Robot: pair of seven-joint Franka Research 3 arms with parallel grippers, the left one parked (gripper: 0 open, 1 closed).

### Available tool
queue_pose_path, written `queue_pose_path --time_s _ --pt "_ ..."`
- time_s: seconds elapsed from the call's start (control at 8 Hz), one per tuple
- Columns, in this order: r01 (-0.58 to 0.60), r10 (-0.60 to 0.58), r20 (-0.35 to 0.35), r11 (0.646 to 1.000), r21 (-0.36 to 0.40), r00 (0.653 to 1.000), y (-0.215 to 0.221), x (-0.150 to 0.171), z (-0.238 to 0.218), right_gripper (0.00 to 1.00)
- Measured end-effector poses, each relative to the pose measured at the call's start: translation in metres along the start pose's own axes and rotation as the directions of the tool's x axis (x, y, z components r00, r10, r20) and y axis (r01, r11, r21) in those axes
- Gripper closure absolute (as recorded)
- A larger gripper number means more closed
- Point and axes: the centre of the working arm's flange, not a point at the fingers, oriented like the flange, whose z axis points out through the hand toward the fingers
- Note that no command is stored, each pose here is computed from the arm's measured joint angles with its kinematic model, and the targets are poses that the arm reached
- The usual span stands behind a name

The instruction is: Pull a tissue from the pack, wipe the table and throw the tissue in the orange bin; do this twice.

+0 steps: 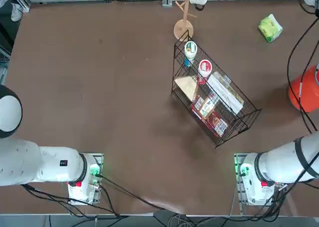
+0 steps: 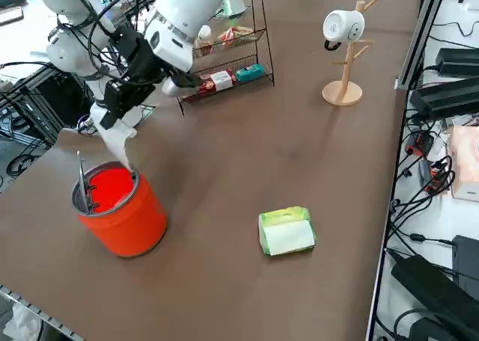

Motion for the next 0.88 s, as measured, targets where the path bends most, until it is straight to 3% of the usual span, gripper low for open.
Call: queue_pose_path --time_s 0.25,0.62,0.88 --pt "0.013 -0.012 0.048 1.000 -0.017 0.999 -0.003 0.024 0.026 0.97" --pt "0.026 -0.025 0.043 0.999 -0.030 0.999 -0.006 0.050 0.049 0.96" --pt "0.039 -0.037 0.054 0.999 -0.028 0.998 -0.012 0.059 0.056 0.91"
